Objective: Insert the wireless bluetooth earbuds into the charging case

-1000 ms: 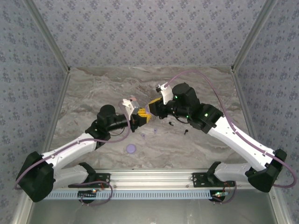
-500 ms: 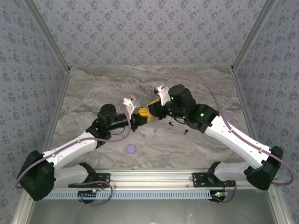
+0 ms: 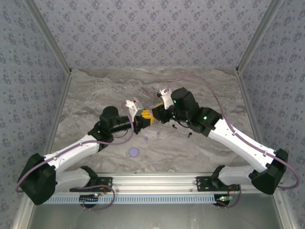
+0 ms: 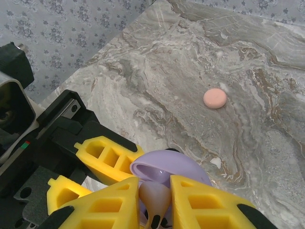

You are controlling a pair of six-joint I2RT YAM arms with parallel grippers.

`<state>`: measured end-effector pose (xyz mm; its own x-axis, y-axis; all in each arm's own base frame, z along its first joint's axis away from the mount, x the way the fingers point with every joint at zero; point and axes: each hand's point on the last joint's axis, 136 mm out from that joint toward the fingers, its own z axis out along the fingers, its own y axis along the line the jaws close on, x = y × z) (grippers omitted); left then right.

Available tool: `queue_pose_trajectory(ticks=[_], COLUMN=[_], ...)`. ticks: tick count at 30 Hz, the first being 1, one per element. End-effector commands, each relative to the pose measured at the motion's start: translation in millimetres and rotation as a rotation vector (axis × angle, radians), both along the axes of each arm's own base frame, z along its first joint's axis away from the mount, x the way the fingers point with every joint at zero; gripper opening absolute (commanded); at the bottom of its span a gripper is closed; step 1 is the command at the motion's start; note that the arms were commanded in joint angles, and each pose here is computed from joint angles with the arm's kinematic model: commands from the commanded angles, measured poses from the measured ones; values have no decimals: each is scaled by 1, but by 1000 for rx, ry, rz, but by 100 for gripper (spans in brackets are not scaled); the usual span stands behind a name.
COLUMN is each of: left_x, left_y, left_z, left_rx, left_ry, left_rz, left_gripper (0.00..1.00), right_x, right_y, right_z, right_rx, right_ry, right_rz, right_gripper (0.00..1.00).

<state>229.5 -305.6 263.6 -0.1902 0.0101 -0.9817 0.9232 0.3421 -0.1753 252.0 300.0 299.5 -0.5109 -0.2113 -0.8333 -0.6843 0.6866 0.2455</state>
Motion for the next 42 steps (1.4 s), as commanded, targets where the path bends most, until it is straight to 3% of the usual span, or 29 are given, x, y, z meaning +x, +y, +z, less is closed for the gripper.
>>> queue_pose_trajectory(ticks=[1,11,30,42], left_x=[1,3,3,7], left_y=[-5,-6,-8,-7], left_z=[24,23,34,34], left_rx=[-47,-62,-92,-97], left_ry=[-43,-18,-6,-1], left_rz=[-8,-7,-12,8], left_gripper=[0,0,0,0], right_x=[2,11,11,5], right_y=[-5,-2,0,5], right_z=[18,29,-12,-13], right_rx=[19,47,-26,-9], right_ry=[-65,-128,-66,-40], right_rz=[-16,-36,-32,-2], right_gripper=[23,23,23,24])
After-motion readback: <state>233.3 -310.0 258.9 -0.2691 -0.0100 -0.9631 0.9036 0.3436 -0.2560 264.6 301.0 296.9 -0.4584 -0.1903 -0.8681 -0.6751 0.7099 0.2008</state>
